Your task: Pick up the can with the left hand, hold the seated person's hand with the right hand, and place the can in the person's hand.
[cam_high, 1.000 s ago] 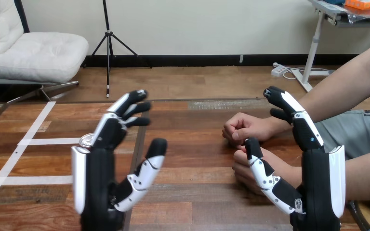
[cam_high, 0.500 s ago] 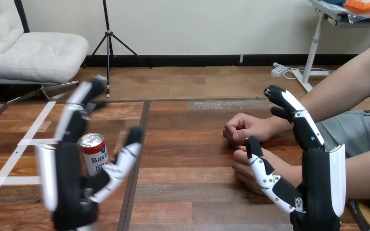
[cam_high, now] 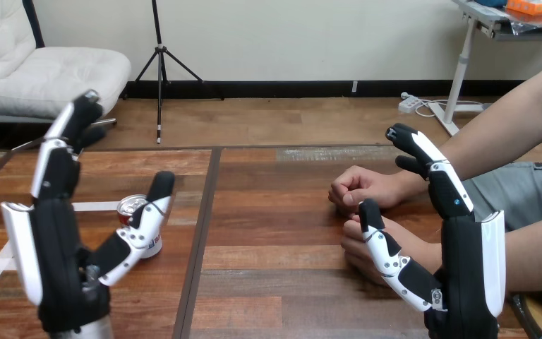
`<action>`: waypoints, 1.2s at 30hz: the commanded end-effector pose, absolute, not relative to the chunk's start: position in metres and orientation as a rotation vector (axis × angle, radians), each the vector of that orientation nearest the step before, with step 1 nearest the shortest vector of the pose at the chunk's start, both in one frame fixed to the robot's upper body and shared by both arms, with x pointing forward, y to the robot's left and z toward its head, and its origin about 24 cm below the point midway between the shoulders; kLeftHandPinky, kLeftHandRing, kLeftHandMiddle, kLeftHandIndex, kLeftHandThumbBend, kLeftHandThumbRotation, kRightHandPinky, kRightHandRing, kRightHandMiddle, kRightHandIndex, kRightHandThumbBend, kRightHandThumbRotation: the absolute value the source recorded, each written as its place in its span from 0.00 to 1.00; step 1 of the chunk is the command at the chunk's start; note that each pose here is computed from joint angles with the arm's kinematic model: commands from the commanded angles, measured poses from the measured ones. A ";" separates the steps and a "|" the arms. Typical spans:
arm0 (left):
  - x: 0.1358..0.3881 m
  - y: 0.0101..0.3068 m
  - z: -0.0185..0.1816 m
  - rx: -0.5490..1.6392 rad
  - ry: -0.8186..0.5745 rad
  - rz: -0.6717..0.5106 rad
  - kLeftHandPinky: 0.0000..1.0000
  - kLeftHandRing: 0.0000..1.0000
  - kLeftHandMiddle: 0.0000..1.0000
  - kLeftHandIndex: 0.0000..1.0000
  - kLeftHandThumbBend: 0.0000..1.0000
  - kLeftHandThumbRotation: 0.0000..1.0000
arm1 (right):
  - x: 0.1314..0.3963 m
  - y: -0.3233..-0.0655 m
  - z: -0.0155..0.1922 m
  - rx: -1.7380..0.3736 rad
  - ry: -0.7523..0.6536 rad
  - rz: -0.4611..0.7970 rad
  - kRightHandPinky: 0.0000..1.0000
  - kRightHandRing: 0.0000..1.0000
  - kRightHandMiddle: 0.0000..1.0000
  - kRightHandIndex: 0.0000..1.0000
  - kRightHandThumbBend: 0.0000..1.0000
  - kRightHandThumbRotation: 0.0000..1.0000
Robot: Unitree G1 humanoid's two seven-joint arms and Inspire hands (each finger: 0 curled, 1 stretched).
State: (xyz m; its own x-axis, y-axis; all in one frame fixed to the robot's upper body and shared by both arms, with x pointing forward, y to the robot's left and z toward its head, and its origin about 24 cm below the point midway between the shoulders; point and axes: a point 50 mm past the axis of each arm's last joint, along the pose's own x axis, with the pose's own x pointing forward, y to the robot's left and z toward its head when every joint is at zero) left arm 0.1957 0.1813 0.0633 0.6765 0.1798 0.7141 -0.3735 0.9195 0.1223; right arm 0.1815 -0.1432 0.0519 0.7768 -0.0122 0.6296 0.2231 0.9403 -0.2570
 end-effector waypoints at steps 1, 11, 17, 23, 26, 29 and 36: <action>0.208 0.183 0.088 0.289 -0.885 0.295 0.73 0.82 0.85 0.82 0.66 0.13 | 0.193 -0.141 0.062 -0.317 -0.732 -0.142 0.77 0.84 0.86 0.81 0.33 0.18; 0.211 0.192 0.094 0.351 -0.901 0.311 0.73 0.83 0.85 0.84 0.70 0.16 | 0.194 -0.142 0.062 -0.322 -0.723 -0.144 0.77 0.84 0.86 0.80 0.34 0.20; 0.213 0.197 0.097 0.424 -0.879 0.330 0.74 0.84 0.86 0.84 0.71 0.20 | 0.194 -0.142 0.062 -0.321 -0.721 -0.139 0.77 0.84 0.86 0.80 0.34 0.21; 0.215 0.200 0.096 0.513 -0.803 0.315 0.76 0.87 0.89 0.86 0.74 0.26 | 0.194 -0.142 0.061 -0.320 -0.725 -0.134 0.77 0.84 0.86 0.80 0.33 0.21; 0.216 0.202 0.097 0.540 -0.769 0.293 0.78 0.89 0.91 0.87 0.76 0.26 | 0.194 -0.142 0.061 -0.322 -0.724 -0.134 0.77 0.84 0.86 0.80 0.33 0.21; 0.217 0.203 0.097 0.561 -0.732 0.260 0.81 0.91 0.92 0.87 0.78 0.26 | 0.194 -0.142 0.061 -0.321 -0.723 -0.133 0.77 0.84 0.86 0.80 0.34 0.21; 0.224 0.211 0.101 0.750 -0.567 0.157 0.82 0.89 0.90 0.87 0.82 0.30 | 0.194 -0.142 0.060 -0.320 -0.710 -0.130 0.79 0.85 0.86 0.80 0.34 0.22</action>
State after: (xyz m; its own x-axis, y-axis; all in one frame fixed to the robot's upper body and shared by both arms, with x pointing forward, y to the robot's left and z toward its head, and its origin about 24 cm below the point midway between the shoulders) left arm 0.2169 0.2106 0.0839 0.8265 0.0298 0.5622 -0.3646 0.7891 0.4943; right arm 0.1833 -0.1433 0.0517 0.7792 -0.0084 0.6268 0.2203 0.9398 -0.2613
